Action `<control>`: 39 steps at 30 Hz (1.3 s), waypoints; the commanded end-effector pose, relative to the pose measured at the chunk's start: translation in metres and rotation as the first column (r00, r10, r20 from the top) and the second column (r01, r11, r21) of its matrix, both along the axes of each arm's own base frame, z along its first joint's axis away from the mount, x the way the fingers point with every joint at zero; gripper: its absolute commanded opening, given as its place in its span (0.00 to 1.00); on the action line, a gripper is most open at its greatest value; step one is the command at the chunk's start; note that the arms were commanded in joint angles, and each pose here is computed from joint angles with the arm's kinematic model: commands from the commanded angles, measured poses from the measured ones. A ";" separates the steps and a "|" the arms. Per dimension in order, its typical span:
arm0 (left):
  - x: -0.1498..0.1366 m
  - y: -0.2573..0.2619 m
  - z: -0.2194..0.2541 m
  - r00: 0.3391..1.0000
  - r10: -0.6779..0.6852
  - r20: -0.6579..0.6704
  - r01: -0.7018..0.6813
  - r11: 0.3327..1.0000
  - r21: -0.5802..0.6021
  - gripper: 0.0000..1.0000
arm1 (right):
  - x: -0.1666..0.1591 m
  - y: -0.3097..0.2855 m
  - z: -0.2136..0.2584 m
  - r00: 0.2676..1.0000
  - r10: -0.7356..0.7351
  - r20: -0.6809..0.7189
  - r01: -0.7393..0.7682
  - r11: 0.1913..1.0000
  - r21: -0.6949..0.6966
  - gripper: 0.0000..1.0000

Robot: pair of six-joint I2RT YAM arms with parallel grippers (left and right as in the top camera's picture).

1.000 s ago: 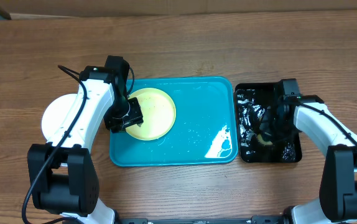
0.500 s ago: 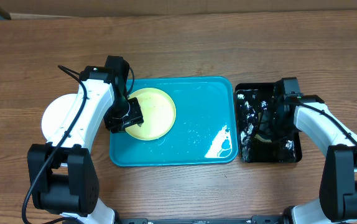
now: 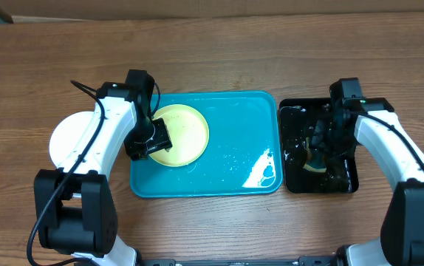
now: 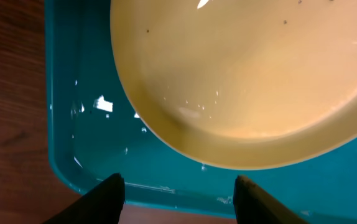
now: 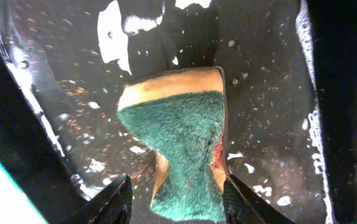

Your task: Clean dirty plates on tray and stack at the side

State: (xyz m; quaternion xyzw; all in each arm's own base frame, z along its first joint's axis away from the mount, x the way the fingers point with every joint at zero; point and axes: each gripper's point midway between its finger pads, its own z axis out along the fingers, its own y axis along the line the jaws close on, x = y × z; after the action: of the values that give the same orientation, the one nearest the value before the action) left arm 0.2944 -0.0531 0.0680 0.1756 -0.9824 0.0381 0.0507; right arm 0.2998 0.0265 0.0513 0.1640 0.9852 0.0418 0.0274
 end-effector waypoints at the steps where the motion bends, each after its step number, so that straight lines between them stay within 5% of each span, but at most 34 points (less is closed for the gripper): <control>1: 0.000 0.013 -0.008 0.999 0.043 0.031 -0.045 0.997 0.069 0.59 | 0.011 0.007 0.025 0.997 0.007 0.081 -0.009 0.999 0.034 0.49; 15: 0.003 0.014 -0.049 0.977 0.185 0.104 -0.192 0.980 0.060 0.62 | 0.010 0.007 0.024 0.997 0.006 0.076 -0.009 0.999 0.034 0.49; 26: 0.001 0.013 -0.056 0.977 0.184 0.109 -0.191 0.980 0.058 0.30 | 0.008 0.007 0.024 0.998 0.006 0.068 -0.009 0.999 0.034 0.49; 32: -0.015 0.015 -0.071 0.980 0.183 0.079 -0.188 0.980 0.068 0.25 | 0.005 0.006 0.024 0.998 0.006 0.058 -0.008 0.999 0.033 0.49; 36: -0.018 0.016 -0.073 0.980 0.183 0.073 -0.188 0.980 0.069 0.05 | 0.005 0.006 0.024 0.998 0.006 0.058 -0.008 0.999 0.033 0.49; 39: -0.018 0.016 -0.073 0.980 0.183 0.073 -0.188 0.980 0.069 0.04 | 0.004 0.006 0.023 0.998 0.006 0.055 -0.008 0.999 0.033 0.49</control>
State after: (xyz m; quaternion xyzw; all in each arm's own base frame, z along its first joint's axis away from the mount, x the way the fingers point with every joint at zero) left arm 0.2883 -0.0419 0.0036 0.2645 -0.9640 0.0257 -0.0077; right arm 0.2955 0.0306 0.0619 0.1632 0.9846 0.0550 0.0298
